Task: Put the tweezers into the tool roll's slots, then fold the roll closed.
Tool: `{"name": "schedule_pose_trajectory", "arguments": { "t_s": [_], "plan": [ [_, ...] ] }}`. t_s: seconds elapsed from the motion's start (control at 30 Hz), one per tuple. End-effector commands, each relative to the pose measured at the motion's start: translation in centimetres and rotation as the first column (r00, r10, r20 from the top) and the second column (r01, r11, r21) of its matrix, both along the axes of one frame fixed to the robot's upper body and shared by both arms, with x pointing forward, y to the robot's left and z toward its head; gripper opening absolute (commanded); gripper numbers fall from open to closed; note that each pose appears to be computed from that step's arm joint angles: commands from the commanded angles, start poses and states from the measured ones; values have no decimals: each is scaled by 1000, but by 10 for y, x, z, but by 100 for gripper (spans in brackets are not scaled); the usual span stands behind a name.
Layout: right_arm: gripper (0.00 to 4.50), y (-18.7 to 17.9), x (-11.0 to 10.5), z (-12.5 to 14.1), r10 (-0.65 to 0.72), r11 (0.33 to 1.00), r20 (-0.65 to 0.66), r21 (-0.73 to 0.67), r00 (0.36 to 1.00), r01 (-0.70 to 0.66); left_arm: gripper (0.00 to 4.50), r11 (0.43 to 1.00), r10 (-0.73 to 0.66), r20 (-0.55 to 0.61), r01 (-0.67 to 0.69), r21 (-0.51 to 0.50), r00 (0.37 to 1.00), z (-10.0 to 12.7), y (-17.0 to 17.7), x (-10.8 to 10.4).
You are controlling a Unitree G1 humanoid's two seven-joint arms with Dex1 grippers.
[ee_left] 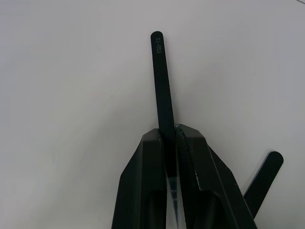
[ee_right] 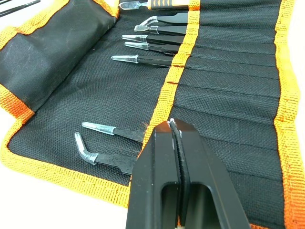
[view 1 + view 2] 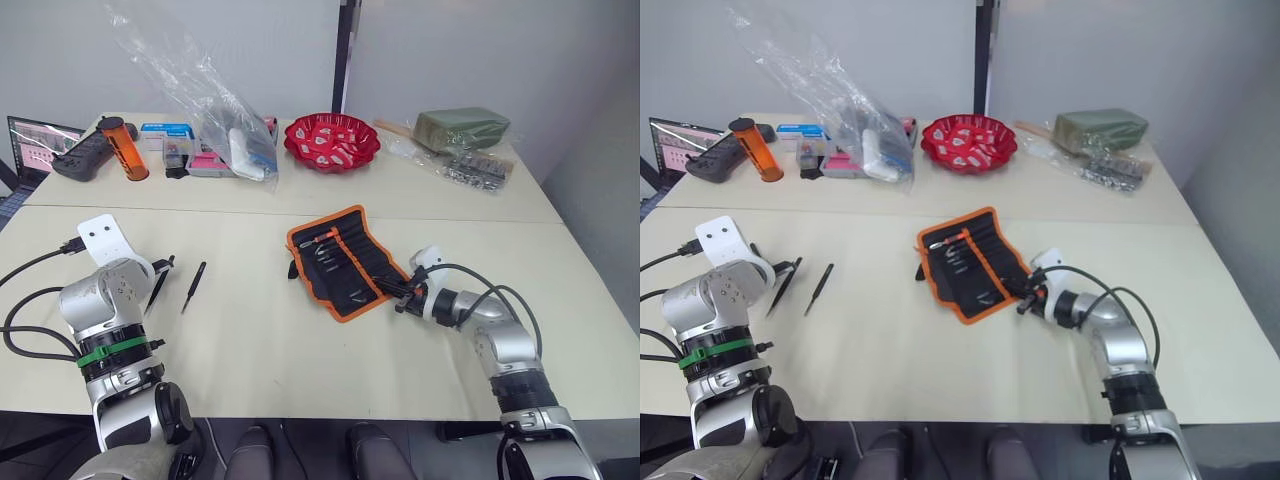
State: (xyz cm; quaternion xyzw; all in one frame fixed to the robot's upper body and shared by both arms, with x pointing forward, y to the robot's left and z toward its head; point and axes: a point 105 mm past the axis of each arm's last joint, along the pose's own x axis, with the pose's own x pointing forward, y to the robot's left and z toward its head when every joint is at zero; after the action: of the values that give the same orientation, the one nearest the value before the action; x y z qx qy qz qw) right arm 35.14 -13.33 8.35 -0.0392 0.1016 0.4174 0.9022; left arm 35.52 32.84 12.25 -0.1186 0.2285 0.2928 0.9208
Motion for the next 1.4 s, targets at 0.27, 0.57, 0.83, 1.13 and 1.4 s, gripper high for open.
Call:
{"name": "schedule_pose_trajectory", "arguments": {
  "t_s": [0.27, 0.57, 0.83, 1.13, 1.4],
  "plan": [
    [0, 7, -4, -8, 19, 1000, -23, -4, 1000, -19, 3, 932, -320, 212, 268, 243, 923, 67, -3, -3],
    [0, 5, -5, -10, -5, 1000, -18, 8, 1000, 5, 3, 570, -805, 74, 731, 377, 589, 94, -62, -9],
    [0, 3, -1, -6, -58, 998, 6, 23, 998, 58, 3, 37, -997, -51, 945, 325, 57, 91, -160, -20],
    [0, 8, -8, -12, -88, 996, 12, 15, 996, 88, 3, -241, -960, -182, 960, 143, -213, 69, -221, -15],
    [0, 9, -13, -17, -131, 991, 9, 26, 991, 131, 3, -236, -947, -234, 971, 43, -220, 66, -261, 19]
  ]
}}
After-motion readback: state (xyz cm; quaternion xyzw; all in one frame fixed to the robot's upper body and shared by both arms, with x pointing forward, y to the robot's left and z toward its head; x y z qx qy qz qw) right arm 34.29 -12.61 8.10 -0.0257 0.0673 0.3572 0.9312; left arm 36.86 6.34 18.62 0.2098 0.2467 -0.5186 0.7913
